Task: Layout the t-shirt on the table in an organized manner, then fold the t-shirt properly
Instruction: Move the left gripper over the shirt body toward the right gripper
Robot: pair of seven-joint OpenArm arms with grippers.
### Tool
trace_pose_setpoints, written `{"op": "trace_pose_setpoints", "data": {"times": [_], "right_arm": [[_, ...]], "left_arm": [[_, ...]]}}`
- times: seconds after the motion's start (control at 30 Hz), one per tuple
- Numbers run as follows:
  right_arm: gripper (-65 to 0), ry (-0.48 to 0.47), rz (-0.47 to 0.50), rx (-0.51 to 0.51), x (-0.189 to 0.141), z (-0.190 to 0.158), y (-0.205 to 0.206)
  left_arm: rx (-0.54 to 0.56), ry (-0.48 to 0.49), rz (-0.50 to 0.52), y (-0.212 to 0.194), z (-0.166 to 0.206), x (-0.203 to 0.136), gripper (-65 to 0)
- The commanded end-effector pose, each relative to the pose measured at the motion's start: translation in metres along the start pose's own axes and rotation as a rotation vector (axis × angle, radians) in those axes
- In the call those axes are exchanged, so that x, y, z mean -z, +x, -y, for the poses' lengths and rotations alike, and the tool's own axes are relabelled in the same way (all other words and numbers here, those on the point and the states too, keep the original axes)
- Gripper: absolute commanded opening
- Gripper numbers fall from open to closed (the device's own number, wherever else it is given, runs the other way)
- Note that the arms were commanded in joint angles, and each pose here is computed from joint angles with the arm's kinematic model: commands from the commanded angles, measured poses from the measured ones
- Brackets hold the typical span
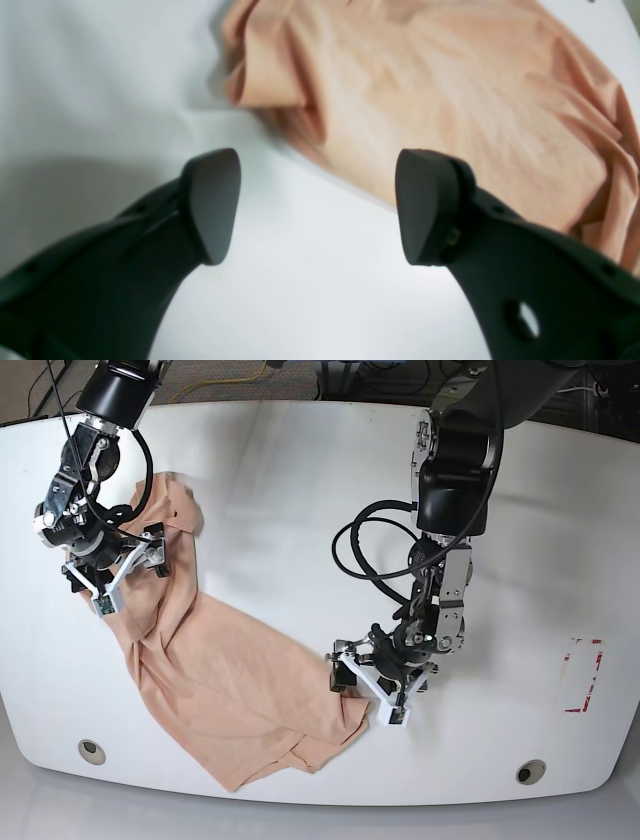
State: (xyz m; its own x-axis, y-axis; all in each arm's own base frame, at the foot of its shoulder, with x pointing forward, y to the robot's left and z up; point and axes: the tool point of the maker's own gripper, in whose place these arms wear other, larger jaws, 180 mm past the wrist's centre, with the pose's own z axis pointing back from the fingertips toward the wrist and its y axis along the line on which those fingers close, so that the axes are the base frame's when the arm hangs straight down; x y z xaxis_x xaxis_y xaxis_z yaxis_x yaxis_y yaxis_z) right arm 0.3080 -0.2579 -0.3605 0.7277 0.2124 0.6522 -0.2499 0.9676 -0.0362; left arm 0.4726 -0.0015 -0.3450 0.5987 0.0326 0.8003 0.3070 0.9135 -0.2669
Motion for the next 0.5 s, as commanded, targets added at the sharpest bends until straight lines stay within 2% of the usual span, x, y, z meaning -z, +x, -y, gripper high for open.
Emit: {"op": "trace_pose_setpoints", "data": {"times": [0.0,0.23,0.37,0.47], "right_arm": [[-6.7,-0.011,0.052,-0.011,-0.005,0.004,0.016],[-6.7,-0.028,0.154,-0.058,-0.014,0.001,0.061],[-6.7,0.008,0.213,-0.096,-0.007,-0.015,0.098],[-6.7,0.034,0.219,-0.104,0.002,-0.021,0.112]], "left_arm": [[0.022,-0.037,0.062,0.026,0.016,-0.001,-20.7],[0.052,-0.052,0.125,0.032,0.027,-0.029,-27.1],[0.139,-0.085,0.169,0.041,0.034,-0.056,-27.6],[0.229,-0.08,0.175,0.04,0.026,-0.078,-34.4]]}}
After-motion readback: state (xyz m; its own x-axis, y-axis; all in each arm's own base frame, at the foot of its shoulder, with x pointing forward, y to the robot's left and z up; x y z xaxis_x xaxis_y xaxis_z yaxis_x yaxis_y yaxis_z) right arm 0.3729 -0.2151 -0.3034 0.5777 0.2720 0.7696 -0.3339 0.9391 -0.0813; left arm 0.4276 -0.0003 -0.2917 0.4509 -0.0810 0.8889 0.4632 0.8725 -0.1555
